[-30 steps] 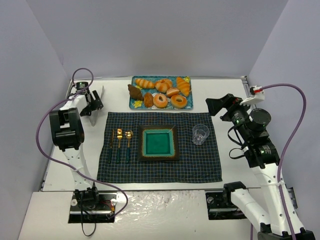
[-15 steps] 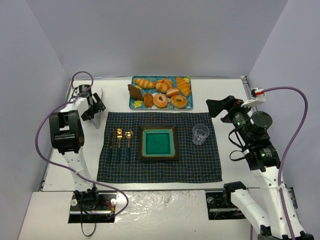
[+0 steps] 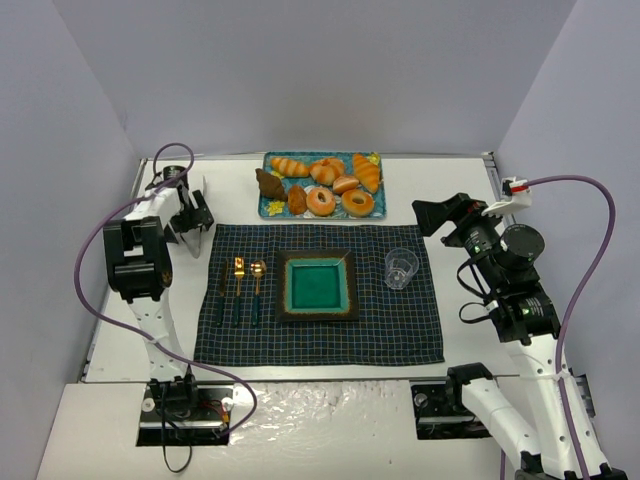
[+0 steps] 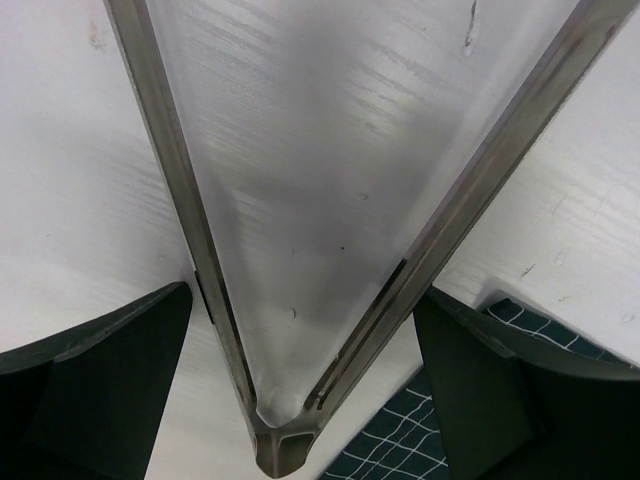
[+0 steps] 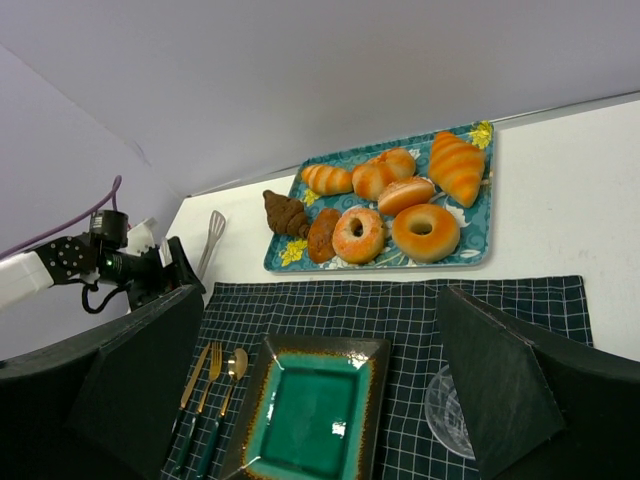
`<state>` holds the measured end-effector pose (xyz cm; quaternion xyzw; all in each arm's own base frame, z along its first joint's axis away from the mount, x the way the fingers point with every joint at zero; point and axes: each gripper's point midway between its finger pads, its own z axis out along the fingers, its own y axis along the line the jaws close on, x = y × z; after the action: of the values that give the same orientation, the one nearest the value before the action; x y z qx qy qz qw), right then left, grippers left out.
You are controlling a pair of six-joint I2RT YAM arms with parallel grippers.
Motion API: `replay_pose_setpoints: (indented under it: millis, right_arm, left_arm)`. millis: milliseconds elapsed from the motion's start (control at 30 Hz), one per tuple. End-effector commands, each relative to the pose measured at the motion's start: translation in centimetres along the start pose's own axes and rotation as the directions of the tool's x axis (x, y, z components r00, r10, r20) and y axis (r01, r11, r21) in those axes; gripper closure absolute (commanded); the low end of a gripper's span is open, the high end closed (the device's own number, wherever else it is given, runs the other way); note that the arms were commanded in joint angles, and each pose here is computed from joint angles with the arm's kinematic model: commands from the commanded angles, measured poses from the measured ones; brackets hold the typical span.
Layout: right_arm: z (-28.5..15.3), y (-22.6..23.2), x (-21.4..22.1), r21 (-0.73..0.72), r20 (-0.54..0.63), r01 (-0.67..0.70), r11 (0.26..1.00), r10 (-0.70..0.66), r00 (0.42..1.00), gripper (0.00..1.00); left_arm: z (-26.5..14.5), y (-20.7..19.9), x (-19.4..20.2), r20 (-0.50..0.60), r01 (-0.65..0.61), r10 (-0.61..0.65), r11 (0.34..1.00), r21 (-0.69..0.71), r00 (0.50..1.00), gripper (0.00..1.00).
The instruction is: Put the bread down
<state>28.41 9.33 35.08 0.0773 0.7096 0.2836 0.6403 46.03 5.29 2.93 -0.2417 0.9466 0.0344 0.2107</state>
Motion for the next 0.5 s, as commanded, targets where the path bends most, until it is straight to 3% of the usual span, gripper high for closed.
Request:
replay_pose_setpoints:
  millis: [0, 467]
  right_arm:
    - [0.1, 1.3, -2.2, -0.056, 0.086, 0.019, 0.998, -0.014, 0.996, 0.00]
    - [0.2, 1.2, -2.4, -0.048, 0.089, 0.030, 0.998, -0.025, 0.996, 0.00]
  left_arm:
    - [-1.5, 1.3, -1.3, 0.016, -0.059, 0.060, 0.997, -0.057, 0.998, 0.10]
    - [-0.1, 1.2, -1.6, -0.003, -0.066, 0.066, 0.997, -0.029, 0.998, 0.10]
